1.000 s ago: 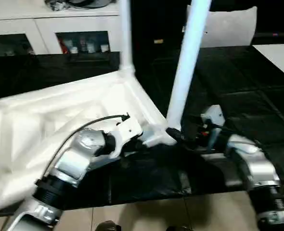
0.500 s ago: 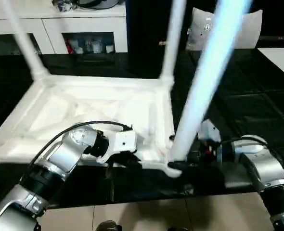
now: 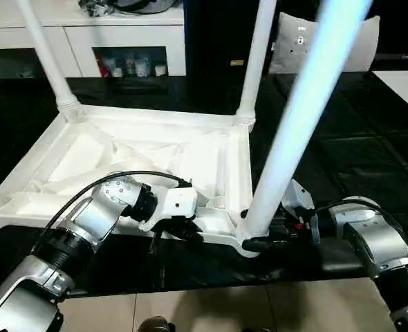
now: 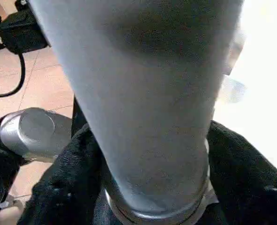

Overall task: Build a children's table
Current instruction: Rotate leg to tighten

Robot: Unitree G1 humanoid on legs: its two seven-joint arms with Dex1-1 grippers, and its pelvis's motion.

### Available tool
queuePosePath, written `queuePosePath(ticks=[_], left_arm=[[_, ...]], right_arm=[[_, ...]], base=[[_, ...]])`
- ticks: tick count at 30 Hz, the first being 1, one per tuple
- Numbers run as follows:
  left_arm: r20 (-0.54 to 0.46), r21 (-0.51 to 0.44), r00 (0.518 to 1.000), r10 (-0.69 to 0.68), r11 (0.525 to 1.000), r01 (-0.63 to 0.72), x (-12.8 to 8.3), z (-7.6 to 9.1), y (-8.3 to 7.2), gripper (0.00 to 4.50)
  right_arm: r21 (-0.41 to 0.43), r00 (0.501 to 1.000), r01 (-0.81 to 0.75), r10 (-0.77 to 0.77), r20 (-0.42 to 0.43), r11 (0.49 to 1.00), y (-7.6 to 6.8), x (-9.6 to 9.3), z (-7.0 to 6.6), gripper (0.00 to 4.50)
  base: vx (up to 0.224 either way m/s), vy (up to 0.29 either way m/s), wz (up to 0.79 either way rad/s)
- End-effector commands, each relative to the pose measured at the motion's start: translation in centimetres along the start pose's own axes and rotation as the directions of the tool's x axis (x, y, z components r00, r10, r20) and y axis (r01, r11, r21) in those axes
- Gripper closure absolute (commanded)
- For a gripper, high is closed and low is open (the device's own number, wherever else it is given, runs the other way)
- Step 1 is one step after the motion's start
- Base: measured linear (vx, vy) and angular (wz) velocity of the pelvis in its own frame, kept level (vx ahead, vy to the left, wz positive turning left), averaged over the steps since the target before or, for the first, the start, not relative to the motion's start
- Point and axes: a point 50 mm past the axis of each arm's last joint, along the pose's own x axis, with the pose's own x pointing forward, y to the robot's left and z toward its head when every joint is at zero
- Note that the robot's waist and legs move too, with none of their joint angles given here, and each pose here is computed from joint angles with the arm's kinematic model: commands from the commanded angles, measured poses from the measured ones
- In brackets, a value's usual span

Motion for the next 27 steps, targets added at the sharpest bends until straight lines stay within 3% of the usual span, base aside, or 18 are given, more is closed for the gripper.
queuePosePath(ticks=[1, 11, 16, 18, 19, 20, 22, 24, 27], left_arm=[[-0.039, 0.029, 0.999, -0.029, 0.999, 0.03, 0.1, 0.0, 0.0, 4.5], [0.049, -0.074, 0.998, 0.05, 0.996, -0.047, 0.2, 0.2, -0.3, 4.5], [0.092, -0.203, 0.97, 0.223, 0.958, -0.202, 0.6, 1.0, -0.2, 4.5], [0.122, -0.283, 0.938, 0.324, 0.917, -0.28, 1.2, 1.8, 0.0, 4.5], [0.14, -0.348, 0.901, 0.411, 0.872, -0.344, 1.9, 2.9, 0.3, 4.5], [0.14, -0.348, 0.901, 0.411, 0.872, -0.344, 1.9, 2.9, 0.3, 4.5], [0.119, -0.392, 0.846, 0.52, 0.807, -0.441, 2.8, 3.9, 1.0, 4.5], [0.098, -0.42, 0.791, 0.604, 0.746, -0.518, 3.4, 4.7, 1.6, 4.5], [0.093, -0.448, 0.746, 0.659, 0.697, -0.56, 4.3, 6.0, 1.8, 4.5]], right_arm=[[-0.012, 1.0, -0.015, 0.014, -0.011, 1.0, 0.1, 0.0, 0.3, 1.63], [0.086, 0.999, -0.004, 0.001, 0.032, 0.996, 0.7, 1.4, -0.6, 1.82], [0.151, 0.984, 0.172, -0.178, 0.024, 0.973, -0.2, 3.6, -1.0, 1.82], [0.209, 0.954, 0.278, -0.295, 0.053, 0.938, -1.0, 4.9, -0.7, 1.83], [0.271, 0.91, 0.367, -0.403, 0.092, 0.89, -1.9, 6.3, -0.2, 1.83], [0.271, 0.91, 0.367, -0.403, 0.092, 0.89, -1.9, 6.3, -0.2, 1.83], [0.354, 0.859, 0.41, -0.487, 0.162, 0.841, -2.7, 7.6, 0.9, 1.83], [0.389, 0.819, 0.472, -0.557, 0.139, 0.791, -3.4, 8.1, 1.1, 1.83], [0.426, 0.749, 0.582, -0.66, 0.052, 0.693, -4.4, 8.4, 0.6, 1.83]], base=[[0.0, 0.0, 0.0], [0.0, 0.0, 0.0], [0.0, 0.0, 0.0], [0.0, 0.0, 0.0], [0.0, 0.0, 0.0], [0.0, 0.0, 0.0], [0.0, 0.0, 0.0], [0.0, 0.0, 0.0], [0.0, 0.0, 0.0]])
